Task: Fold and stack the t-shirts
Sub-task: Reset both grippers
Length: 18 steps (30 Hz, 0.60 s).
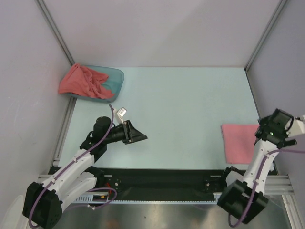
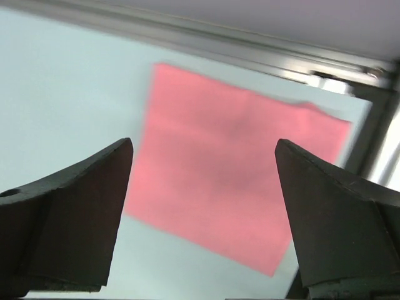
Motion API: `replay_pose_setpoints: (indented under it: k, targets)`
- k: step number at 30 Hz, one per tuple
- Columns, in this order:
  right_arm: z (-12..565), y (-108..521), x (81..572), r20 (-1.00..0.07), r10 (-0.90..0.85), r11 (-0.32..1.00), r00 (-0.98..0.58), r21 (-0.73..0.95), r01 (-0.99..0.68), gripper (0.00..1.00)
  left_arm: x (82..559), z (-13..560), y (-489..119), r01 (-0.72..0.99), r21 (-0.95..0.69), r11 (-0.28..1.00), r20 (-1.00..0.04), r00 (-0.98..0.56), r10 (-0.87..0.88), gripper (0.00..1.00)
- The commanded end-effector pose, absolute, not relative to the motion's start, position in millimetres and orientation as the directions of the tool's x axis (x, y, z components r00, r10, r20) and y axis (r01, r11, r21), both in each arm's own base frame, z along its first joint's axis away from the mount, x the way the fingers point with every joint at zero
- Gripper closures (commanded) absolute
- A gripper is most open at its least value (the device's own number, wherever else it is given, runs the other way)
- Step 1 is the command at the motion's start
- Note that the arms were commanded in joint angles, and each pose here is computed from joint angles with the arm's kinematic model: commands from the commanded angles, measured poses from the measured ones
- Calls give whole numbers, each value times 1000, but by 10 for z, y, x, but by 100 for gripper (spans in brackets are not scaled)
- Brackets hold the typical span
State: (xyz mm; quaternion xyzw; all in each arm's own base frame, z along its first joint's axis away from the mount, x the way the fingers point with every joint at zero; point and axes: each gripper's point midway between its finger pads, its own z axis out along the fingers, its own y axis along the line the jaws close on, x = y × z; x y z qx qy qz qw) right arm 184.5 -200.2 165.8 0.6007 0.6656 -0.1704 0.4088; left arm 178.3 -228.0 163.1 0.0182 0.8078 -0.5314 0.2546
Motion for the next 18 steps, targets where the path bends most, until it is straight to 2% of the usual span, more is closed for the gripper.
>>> replay_pose_setpoints:
  k: [1,2,5,6,8,9,14,18]
  targets:
    - [2179,-1751,2106,-806,588,300,61,288,909,0,1766,1777,-2290,353,-844,404,-472,-846,-247,58]
    - [2356,-1465,2356,-824,566,417,19,306,856,0,1765,1767,-2287,349,-845,405,-470,-847,-250,58]
    - [2492,-863,2758,-826,561,593,-51,358,721,0,1761,1747,-2269,342,-848,406,-468,-842,-269,57]
    - [2472,-369,2930,-823,548,709,-151,362,604,0,1756,1739,-2262,335,-851,404,-463,-841,-279,56]
    - [2456,121,3064,-816,534,786,-219,385,484,0,1726,1698,-2234,337,-854,396,-467,-831,-301,56]
    - [2315,519,3082,-811,493,845,-315,360,395,0,1712,1670,-2226,317,-864,391,-450,-835,-317,53]
    - [1881,1645,2919,-727,448,883,-521,451,129,0,1584,1453,-2129,296,-885,359,-430,-816,-388,47]
    - [1473,2169,2591,-640,451,801,-623,597,-34,0,1489,1317,-2082,272,-912,305,-388,-811,-438,45]
